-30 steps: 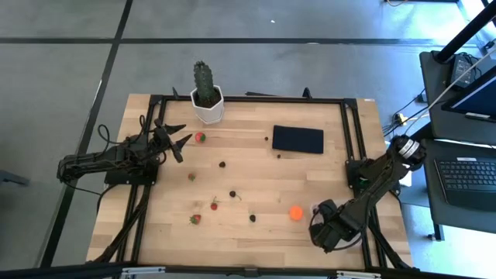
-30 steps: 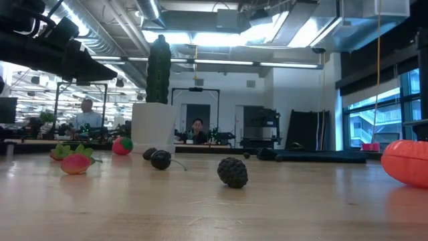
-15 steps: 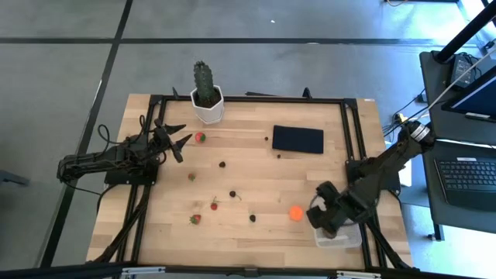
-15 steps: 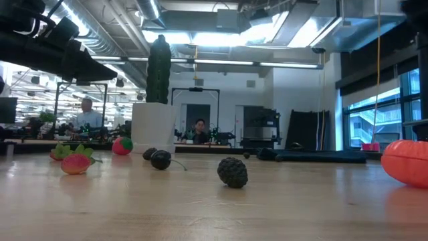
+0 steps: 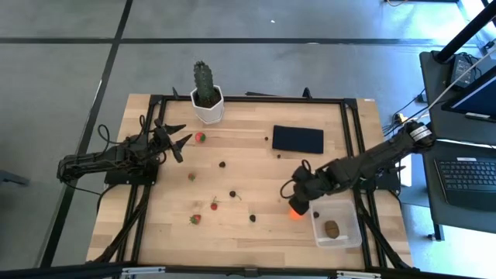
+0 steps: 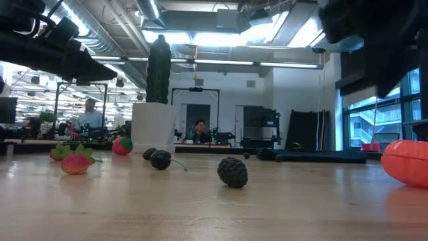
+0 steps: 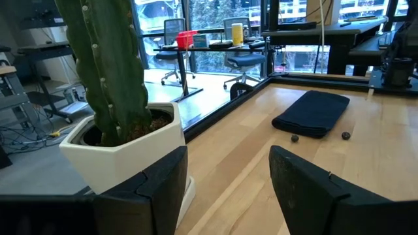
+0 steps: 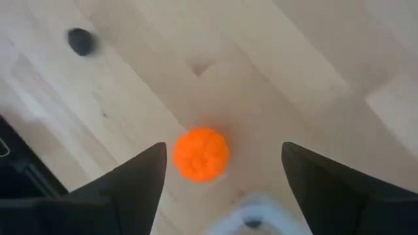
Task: Pick and placing Produce into tupperware
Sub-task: Put the tangerine into the transparent bin
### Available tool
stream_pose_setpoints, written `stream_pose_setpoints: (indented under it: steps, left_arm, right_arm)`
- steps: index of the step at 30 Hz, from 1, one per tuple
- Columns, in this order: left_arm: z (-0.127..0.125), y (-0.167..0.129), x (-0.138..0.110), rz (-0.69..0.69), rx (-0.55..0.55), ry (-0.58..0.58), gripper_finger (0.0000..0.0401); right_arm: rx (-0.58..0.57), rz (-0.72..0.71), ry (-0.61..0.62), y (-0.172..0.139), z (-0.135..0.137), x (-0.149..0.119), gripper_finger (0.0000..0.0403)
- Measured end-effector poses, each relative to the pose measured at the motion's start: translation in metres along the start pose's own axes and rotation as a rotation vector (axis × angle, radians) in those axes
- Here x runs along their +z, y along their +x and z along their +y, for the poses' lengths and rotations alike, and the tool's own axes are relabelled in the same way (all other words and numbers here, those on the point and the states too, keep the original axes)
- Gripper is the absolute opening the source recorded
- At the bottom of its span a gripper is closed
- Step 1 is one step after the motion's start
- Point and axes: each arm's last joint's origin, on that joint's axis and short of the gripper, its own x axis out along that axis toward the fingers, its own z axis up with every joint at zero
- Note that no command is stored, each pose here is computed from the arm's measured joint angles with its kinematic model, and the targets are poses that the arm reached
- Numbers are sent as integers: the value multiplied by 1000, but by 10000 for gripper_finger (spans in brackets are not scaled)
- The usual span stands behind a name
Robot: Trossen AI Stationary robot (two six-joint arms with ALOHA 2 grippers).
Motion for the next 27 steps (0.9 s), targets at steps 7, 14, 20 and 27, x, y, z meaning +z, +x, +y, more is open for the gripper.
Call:
stream_pose_setpoints:
  steps: [7,14,20,27]
  left_arm:
    - [0,0,0,0,0,0,208]
    - [0,0,0,0,0,0,208]
    - [0,0,0,0,0,0,208]
    - [0,0,0,0,0,0,208]
  right_arm:
    - [-32,33,-65,21,2,9,304]
    - [-30,77,-105,45,10,10,304]
    - [-46,129,-119,58,16,6,303]
    - [-137,183,-173,58,36,8,303]
